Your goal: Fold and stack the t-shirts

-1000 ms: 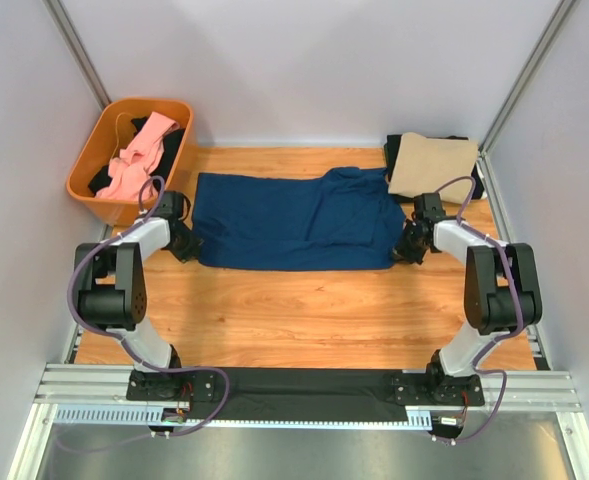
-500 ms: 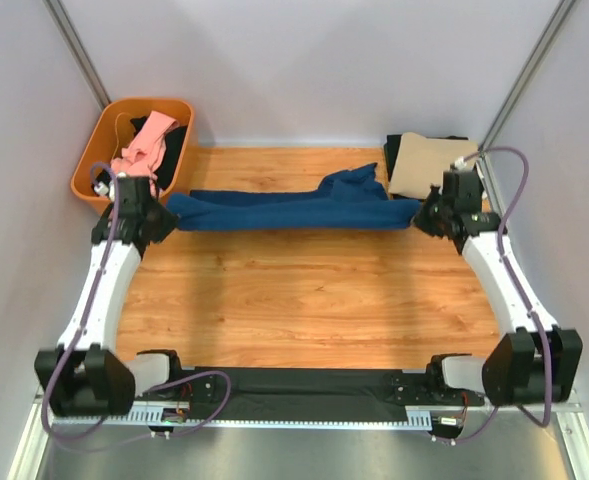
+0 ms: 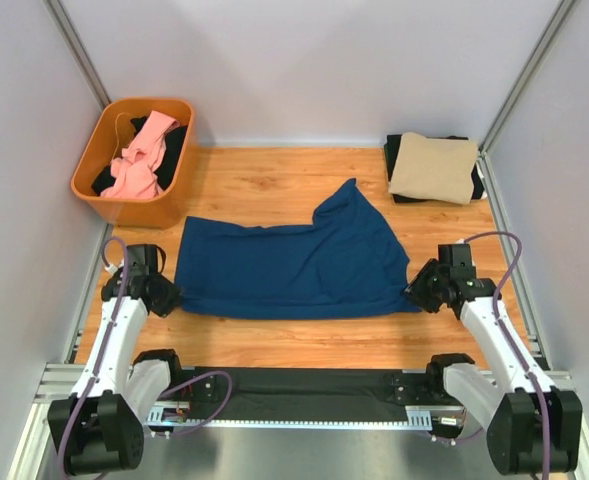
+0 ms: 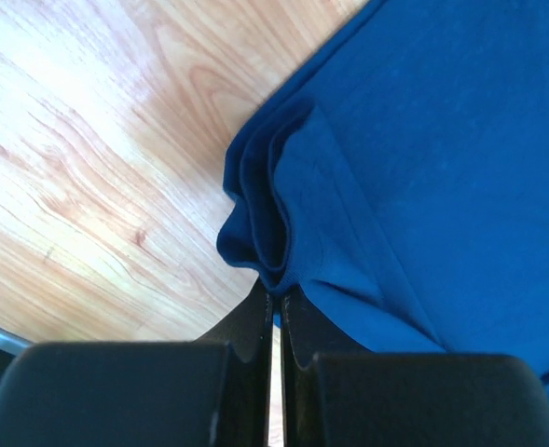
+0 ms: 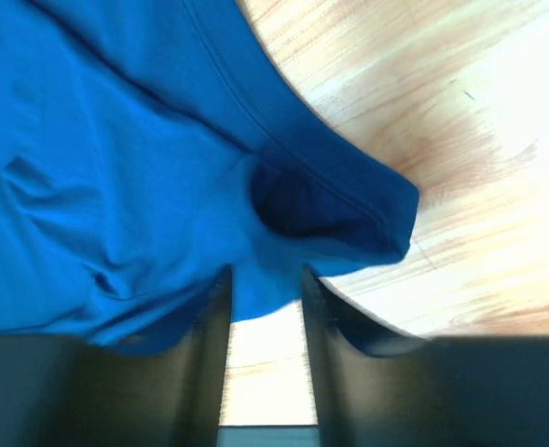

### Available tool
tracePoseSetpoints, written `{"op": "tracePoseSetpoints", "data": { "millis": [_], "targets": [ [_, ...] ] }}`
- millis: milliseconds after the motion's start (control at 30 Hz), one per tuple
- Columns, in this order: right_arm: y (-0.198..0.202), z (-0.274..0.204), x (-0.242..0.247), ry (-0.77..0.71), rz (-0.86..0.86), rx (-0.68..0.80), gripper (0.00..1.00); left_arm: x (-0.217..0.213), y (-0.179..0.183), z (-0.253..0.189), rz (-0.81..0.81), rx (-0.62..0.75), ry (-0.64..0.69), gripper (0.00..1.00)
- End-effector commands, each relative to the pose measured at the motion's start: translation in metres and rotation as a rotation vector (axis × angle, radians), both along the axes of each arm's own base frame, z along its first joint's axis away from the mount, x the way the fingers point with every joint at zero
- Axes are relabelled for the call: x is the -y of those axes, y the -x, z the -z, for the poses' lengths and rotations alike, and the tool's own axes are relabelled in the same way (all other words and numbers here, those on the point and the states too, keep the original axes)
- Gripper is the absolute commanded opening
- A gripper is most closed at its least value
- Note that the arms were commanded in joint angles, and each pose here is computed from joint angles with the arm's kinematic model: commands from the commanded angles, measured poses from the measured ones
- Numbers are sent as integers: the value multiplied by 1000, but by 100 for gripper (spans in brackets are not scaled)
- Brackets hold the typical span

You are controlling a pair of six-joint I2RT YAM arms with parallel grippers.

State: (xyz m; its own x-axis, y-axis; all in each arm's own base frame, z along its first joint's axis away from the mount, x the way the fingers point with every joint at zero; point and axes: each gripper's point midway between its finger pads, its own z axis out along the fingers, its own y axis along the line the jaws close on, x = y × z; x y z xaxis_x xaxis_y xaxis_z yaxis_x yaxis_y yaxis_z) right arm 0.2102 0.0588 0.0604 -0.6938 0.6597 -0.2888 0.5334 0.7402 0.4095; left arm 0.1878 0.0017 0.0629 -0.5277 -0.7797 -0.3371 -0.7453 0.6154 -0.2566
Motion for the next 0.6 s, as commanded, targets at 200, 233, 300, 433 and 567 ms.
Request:
{"op": "tracePoseSetpoints", "data": {
  "millis": [200,233,300,433,567],
  "targets": [
    [14,-29,10,1,103,110,73,19,5,-24,-15,82,116,55],
    [9,-39,10,8,79,150,73,17,3,-31,-13,101,105,59],
    [-13,-74,4,2,23,273,73,11,-5,-55,3,159,62,60],
    [-64,-116,-11,90,-137,320,73,-9,-25,-93,26,236,-62,59],
    [-135,-140,-37,136,-255,333,72,-13,-73,-126,145,341,-130,55]
  ]
}}
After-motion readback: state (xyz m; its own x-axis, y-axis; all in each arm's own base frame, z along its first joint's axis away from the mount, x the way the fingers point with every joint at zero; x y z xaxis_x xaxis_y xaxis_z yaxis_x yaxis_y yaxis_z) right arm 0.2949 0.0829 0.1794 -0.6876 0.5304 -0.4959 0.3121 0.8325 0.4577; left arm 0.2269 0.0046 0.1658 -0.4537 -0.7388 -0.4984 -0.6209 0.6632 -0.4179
